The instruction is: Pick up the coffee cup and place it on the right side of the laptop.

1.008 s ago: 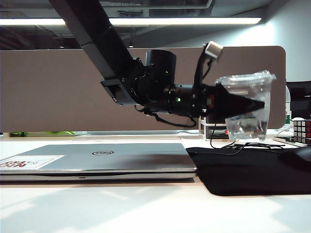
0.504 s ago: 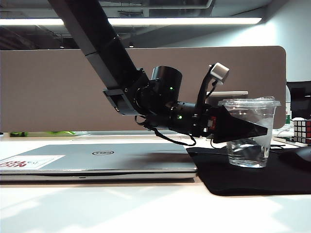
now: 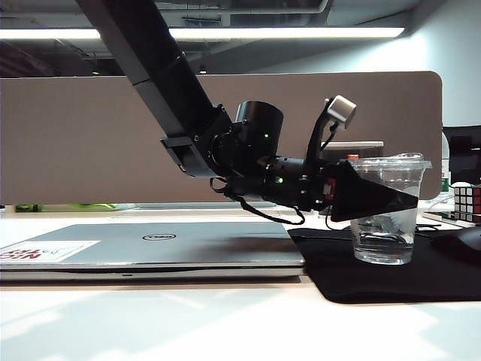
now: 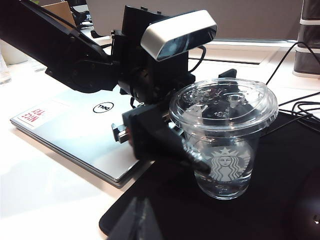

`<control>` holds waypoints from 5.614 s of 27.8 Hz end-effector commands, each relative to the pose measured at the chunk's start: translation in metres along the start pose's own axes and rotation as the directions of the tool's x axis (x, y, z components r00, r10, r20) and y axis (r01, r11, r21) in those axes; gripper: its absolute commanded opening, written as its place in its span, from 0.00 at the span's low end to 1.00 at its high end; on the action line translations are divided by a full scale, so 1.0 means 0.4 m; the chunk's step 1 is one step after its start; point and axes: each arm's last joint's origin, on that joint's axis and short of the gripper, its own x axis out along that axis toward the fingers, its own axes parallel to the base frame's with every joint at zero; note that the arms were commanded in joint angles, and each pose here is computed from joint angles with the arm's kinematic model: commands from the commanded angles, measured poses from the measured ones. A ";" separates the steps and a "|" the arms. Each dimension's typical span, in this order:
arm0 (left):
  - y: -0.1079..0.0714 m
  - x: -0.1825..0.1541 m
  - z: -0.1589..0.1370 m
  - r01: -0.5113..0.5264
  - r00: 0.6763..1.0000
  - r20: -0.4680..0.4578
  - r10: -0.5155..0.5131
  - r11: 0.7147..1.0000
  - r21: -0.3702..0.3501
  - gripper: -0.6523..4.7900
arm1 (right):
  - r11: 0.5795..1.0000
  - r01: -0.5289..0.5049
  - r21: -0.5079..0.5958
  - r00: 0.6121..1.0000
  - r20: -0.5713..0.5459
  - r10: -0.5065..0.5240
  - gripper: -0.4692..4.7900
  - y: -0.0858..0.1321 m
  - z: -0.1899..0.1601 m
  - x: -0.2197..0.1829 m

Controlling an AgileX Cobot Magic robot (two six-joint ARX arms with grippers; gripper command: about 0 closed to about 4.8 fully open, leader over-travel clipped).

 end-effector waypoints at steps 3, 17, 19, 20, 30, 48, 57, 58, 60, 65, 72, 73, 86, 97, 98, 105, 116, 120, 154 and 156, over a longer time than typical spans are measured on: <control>-0.004 -0.001 0.002 0.011 1.000 -0.008 -0.011 1.000 -0.025 1.00 | 1.000 -0.003 -0.015 1.000 0.006 0.003 0.09 -0.001 -0.002 0.001; 0.030 -0.099 -0.024 -0.037 0.999 -0.023 0.035 0.994 -0.103 1.00 | 0.998 -0.002 -0.055 1.000 0.006 0.002 0.09 -0.001 -0.002 0.001; 0.034 -0.119 -0.030 -0.028 0.999 -0.018 0.026 0.992 -0.122 1.00 | 0.998 -0.001 -0.061 1.000 0.007 0.002 0.09 -0.001 -0.002 0.001; 0.037 -0.128 -0.032 -0.028 1.000 -0.016 0.026 0.991 -0.127 1.00 | 0.998 -0.001 -0.061 1.000 0.007 0.001 0.09 -0.001 -0.002 0.001; 0.065 -0.262 -0.049 -0.039 0.999 0.021 0.043 0.983 -0.180 1.00 | 0.998 0.002 -0.065 1.000 0.007 -0.002 0.09 -0.001 -0.002 0.001; 0.027 -0.510 0.099 -0.250 0.968 -0.087 0.234 0.911 -0.329 0.48 | 0.998 0.002 -0.070 1.000 0.008 -0.002 0.09 -0.001 -0.002 0.001; -0.114 -0.548 0.224 -0.282 0.933 -0.303 0.195 0.920 -0.274 0.11 | 0.998 0.002 -0.069 1.000 0.008 -0.002 0.09 -0.001 -0.002 0.001; -0.125 -0.550 0.231 -0.290 0.923 -0.330 0.196 0.919 -0.268 0.11 | 0.998 0.002 -0.069 1.000 0.008 -0.002 0.09 -0.001 -0.002 0.001; -0.150 -0.554 0.248 -0.301 0.914 -0.354 0.199 0.917 -0.260 0.11 | 0.998 0.002 -0.069 1.000 0.008 -0.001 0.09 -0.001 -0.002 0.001; -0.225 -0.577 0.301 -0.335 0.906 -0.341 0.252 0.918 -0.212 0.11 | 0.998 0.002 -0.069 1.000 0.008 -0.001 0.09 -0.001 -0.002 0.001; -0.310 -0.609 0.378 -0.483 0.828 -0.405 0.387 0.860 -0.166 0.11 | 0.998 -0.003 -0.068 1.000 0.007 0.003 0.09 0.000 -0.002 0.001; -0.321 -0.616 0.389 -0.498 0.822 -0.402 0.404 0.853 -0.160 0.11 | 0.998 -0.002 -0.068 1.000 0.007 0.003 0.09 0.000 -0.002 0.001; -0.486 -0.660 0.513 -0.858 0.469 -0.471 0.748 0.512 -0.040 0.11 | 0.998 -0.003 -0.057 1.000 0.007 0.004 0.09 0.000 -0.002 0.001; -0.746 -0.631 0.483 -0.971 0.227 -0.247 0.942 0.238 0.012 0.11 | 0.998 -0.003 -0.057 1.000 0.007 0.003 0.09 0.000 -0.002 0.001; -0.772 -0.629 0.472 -0.980 0.189 -0.221 0.957 0.198 0.018 0.11 | 0.998 -0.003 -0.057 1.000 0.007 0.003 0.09 0.000 -0.002 0.001; -0.934 -0.614 0.392 -0.995 -0.101 -0.066 0.993 -0.100 0.014 0.11 | 0.998 -0.003 -0.057 1.000 0.007 0.004 0.09 0.000 -0.002 0.001; -0.964 -0.608 0.302 -0.962 -0.242 0.012 0.970 -0.239 -0.134 0.11 | 0.997 -0.045 -0.062 0.999 0.011 0.045 0.09 0.002 0.000 0.001; -0.942 -0.608 0.264 -0.955 -0.271 0.026 0.962 -0.265 -0.136 0.11 | 0.997 -0.055 -0.062 0.998 0.010 0.056 0.09 0.003 0.000 0.001; -0.889 -0.594 0.103 -0.967 -0.252 0.031 0.967 -0.251 -0.032 0.11 | 0.860 0.492 -0.136 0.862 0.211 -0.460 0.09 -0.031 0.043 -0.011; -0.889 -0.594 0.103 -0.967 -0.253 0.032 0.967 -0.252 -0.032 0.11 | 0.828 0.548 -0.123 0.829 0.217 -0.516 0.09 -0.035 0.044 -0.014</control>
